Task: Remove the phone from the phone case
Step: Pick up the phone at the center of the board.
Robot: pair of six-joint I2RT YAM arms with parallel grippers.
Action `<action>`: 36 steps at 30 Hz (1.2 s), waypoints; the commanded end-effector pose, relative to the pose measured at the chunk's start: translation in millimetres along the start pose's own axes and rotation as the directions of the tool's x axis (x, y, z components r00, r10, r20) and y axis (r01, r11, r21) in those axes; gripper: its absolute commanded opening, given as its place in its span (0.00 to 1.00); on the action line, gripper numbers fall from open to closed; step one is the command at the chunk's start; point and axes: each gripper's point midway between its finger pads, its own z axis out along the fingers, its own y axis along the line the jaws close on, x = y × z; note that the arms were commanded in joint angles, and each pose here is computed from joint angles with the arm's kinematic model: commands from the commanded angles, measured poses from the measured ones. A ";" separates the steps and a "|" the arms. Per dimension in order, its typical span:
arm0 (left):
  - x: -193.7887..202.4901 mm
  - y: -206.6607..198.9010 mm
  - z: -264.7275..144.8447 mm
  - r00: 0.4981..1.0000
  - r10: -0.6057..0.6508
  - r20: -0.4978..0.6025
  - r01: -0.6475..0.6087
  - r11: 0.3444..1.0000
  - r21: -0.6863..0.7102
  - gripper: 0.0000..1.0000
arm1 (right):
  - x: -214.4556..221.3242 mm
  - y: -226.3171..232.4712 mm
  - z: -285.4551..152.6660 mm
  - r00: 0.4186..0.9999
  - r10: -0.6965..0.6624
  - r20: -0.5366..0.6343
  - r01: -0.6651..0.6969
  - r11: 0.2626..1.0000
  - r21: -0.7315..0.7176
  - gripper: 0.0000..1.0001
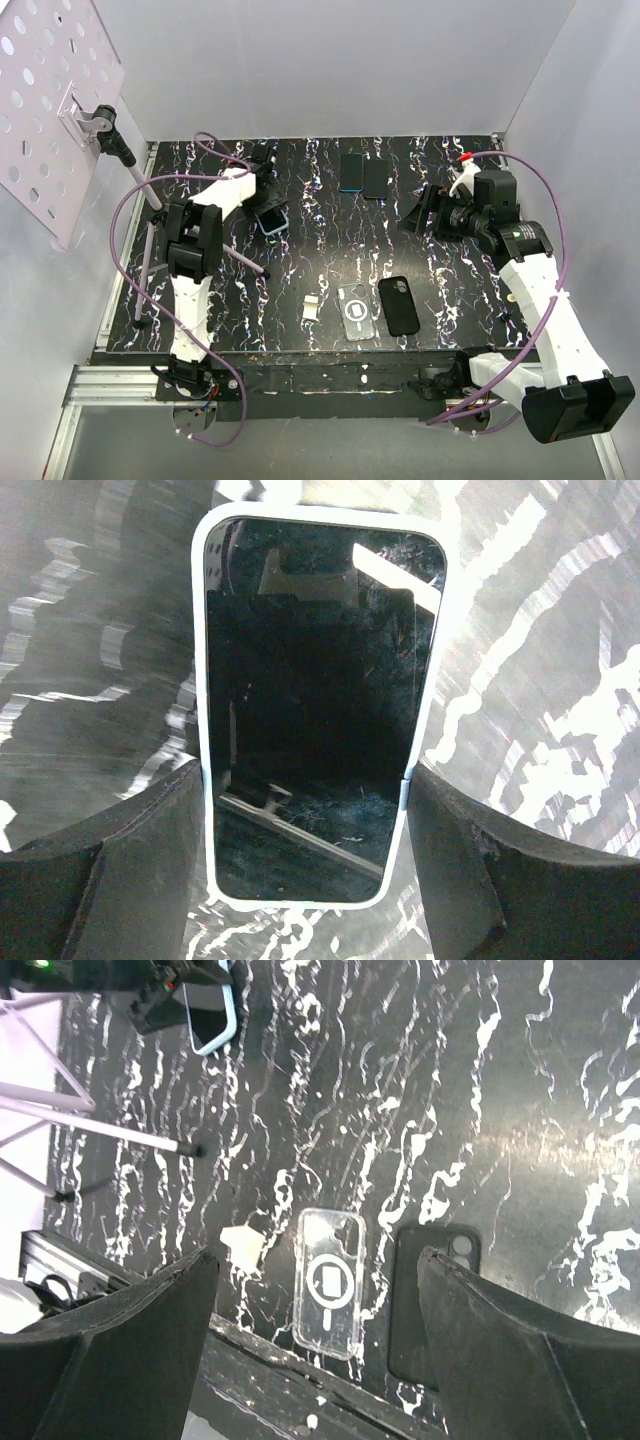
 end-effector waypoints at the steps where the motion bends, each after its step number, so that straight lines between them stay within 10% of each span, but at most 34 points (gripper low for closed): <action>1: 19.7 -84.6 -68.9 0.970 0.235 0.056 -0.237 0.881 0.410 0.00 | 14.0 -13.0 4.1 1.000 0.013 -0.008 -0.013 0.999 0.032 0.86; 14: 95.5 -105.9 -207.7 0.829 0.423 0.365 -0.554 0.532 0.640 0.00 | 30.2 -5.0 13.5 0.995 0.082 -0.064 -0.085 0.995 -0.043 0.86; 21: 135.4 -93.2 -285.2 0.588 0.479 0.652 -0.786 0.147 0.601 0.00 | 17.7 31.6 4.3 0.984 0.150 -0.093 -0.166 0.963 -0.214 0.86; 30: 158.6 -75.5 -327.7 0.450 0.396 0.800 -0.864 -0.035 0.503 0.00 | 3.5 84.2 -13.3 0.978 0.154 -0.143 -0.202 0.877 -0.436 0.84; 36: 168.1 -64.8 -333.7 0.233 0.291 0.928 -0.935 -0.196 0.296 0.00 | 7.8 95.7 -17.4 0.982 0.097 -0.163 -0.164 0.869 -0.466 0.81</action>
